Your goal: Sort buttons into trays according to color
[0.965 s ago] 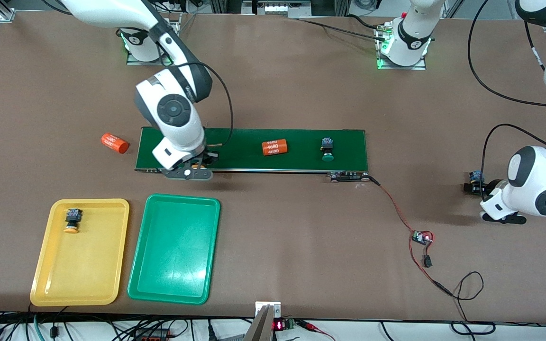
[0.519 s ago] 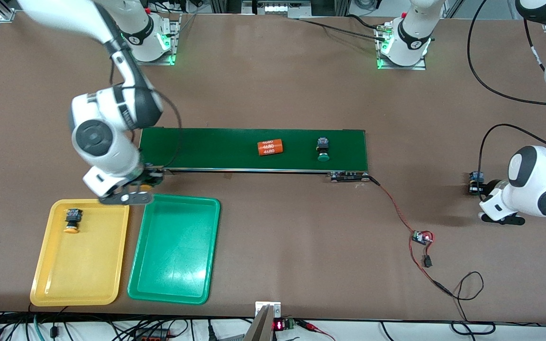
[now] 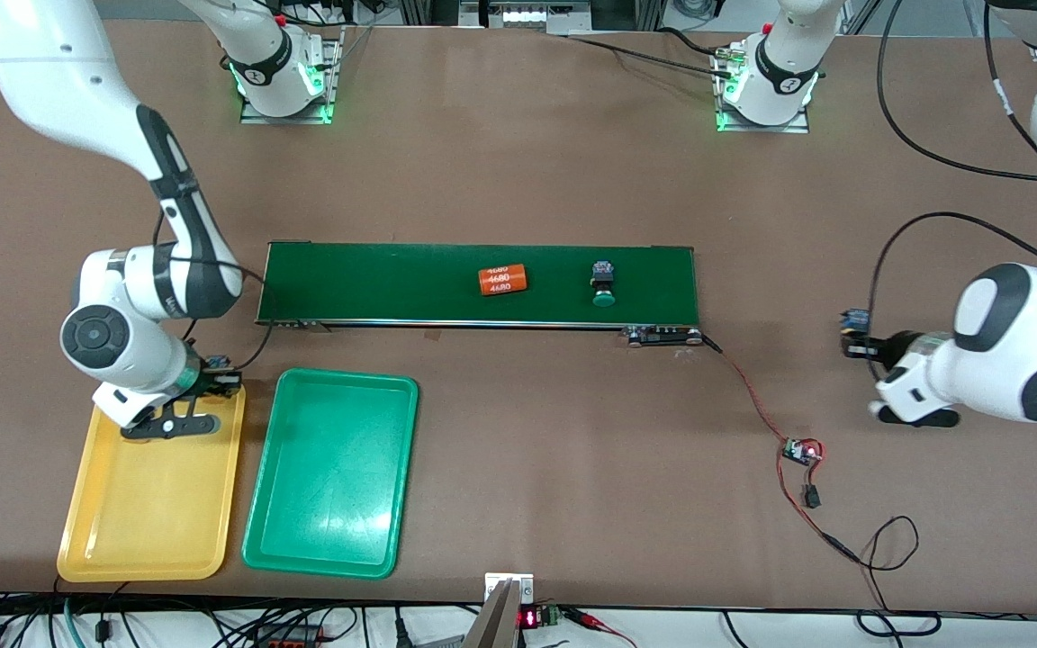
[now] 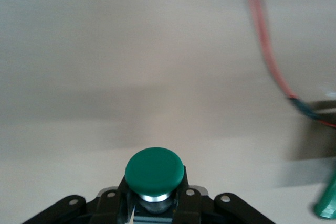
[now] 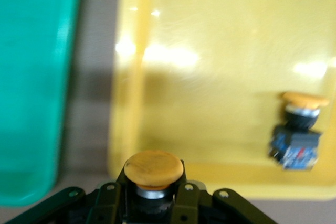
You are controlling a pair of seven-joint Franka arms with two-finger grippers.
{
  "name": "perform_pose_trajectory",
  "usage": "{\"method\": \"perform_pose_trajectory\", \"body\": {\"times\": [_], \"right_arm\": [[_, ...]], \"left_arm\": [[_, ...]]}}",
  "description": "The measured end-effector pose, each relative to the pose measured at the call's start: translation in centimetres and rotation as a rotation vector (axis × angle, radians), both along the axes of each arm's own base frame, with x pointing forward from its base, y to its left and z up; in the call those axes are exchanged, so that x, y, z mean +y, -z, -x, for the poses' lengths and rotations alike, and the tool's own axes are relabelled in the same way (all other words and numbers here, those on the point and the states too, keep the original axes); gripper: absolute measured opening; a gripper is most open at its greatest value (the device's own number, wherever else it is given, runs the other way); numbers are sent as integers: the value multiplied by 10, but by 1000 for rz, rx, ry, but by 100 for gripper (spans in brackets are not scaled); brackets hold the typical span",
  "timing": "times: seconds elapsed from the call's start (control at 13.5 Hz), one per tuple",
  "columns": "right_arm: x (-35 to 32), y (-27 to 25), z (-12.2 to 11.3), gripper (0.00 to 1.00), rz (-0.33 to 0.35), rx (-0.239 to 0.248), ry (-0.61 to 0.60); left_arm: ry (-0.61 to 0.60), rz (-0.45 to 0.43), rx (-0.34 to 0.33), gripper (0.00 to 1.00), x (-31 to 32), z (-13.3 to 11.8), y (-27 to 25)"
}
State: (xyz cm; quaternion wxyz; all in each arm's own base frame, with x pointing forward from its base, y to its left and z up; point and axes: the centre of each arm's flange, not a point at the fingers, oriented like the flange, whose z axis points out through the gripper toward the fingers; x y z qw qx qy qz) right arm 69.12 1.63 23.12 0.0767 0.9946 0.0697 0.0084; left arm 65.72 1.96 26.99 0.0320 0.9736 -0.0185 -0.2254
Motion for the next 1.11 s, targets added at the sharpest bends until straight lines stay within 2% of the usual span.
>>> {"method": "perform_pose_trajectory", "body": {"times": [0.15,0.45,0.67,0.82,0.96,1.11], "right_arm": [[-32,15,-4,33,24,-18,-47],[-73,21,-12,33,40,-85,-112],[-75,36,-13,33,38,-106,-122],[-74,42,-14,33,37,-109,-126],[-72,43,-15,33,36,-115,-128],[-71,44,-17,48,29,-138,-126]], "left_arm": [[26,-13,23,33,-75,6,-4],[19,-39,58,33,-212,34,-7],[58,-64,83,33,-262,59,8],[65,-46,75,33,-275,70,27],[42,-37,65,48,-280,75,40],[13,-41,60,67,-276,72,39]]}}
